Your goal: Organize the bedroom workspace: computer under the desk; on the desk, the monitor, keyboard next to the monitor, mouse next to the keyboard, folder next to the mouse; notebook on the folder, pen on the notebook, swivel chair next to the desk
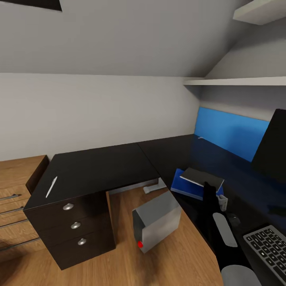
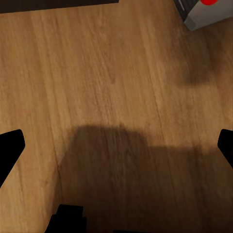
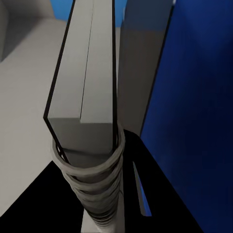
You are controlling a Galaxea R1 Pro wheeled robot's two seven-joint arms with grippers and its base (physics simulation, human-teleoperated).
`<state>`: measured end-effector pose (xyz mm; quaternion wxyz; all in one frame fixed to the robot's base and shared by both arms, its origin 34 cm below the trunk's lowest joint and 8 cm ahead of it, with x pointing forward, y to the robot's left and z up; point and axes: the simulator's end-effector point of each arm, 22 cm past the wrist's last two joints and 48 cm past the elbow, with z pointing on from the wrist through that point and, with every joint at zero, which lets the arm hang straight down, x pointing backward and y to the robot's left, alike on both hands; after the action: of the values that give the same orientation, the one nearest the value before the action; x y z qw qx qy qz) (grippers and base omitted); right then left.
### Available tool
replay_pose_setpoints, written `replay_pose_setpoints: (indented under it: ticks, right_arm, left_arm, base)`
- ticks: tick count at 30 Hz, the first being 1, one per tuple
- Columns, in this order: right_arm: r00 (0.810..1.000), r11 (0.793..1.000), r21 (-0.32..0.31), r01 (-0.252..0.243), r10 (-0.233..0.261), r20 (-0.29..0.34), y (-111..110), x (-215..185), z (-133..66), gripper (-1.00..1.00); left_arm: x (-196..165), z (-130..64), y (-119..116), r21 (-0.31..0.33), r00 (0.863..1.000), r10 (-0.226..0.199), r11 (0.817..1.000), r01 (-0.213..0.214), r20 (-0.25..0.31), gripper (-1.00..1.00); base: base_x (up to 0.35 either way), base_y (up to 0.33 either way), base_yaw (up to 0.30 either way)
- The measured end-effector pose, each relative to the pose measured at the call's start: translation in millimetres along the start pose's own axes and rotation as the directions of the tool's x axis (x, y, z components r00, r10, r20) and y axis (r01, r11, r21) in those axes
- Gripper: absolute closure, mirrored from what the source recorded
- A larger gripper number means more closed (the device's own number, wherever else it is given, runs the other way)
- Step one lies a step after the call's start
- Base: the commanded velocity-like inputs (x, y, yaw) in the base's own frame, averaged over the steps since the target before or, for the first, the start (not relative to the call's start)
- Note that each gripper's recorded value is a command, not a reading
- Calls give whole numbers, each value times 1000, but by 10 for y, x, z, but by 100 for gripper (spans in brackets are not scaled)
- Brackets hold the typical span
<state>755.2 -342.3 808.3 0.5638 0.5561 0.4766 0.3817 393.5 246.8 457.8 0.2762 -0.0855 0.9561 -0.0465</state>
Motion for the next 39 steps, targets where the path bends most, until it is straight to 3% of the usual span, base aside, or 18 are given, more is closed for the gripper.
replay_pose_setpoints:
  ticks: [27, 39]
  right_arm:
    - [1000, 1000, 0, 4, -4, -5, -3, -3, 3, 100]
    - [1000, 1000, 3, 2, -2, -5, -10, 3, 2, 100]
  left_arm:
    - [-3, 0, 12, -2, 1000, 1, 1000, -1, 1, -100]
    - [-127, -4, 24, -5, 998, -1, 1000, 2, 56, -100]
  base:
    - [5, 0, 0]
    - [67, 0, 0]
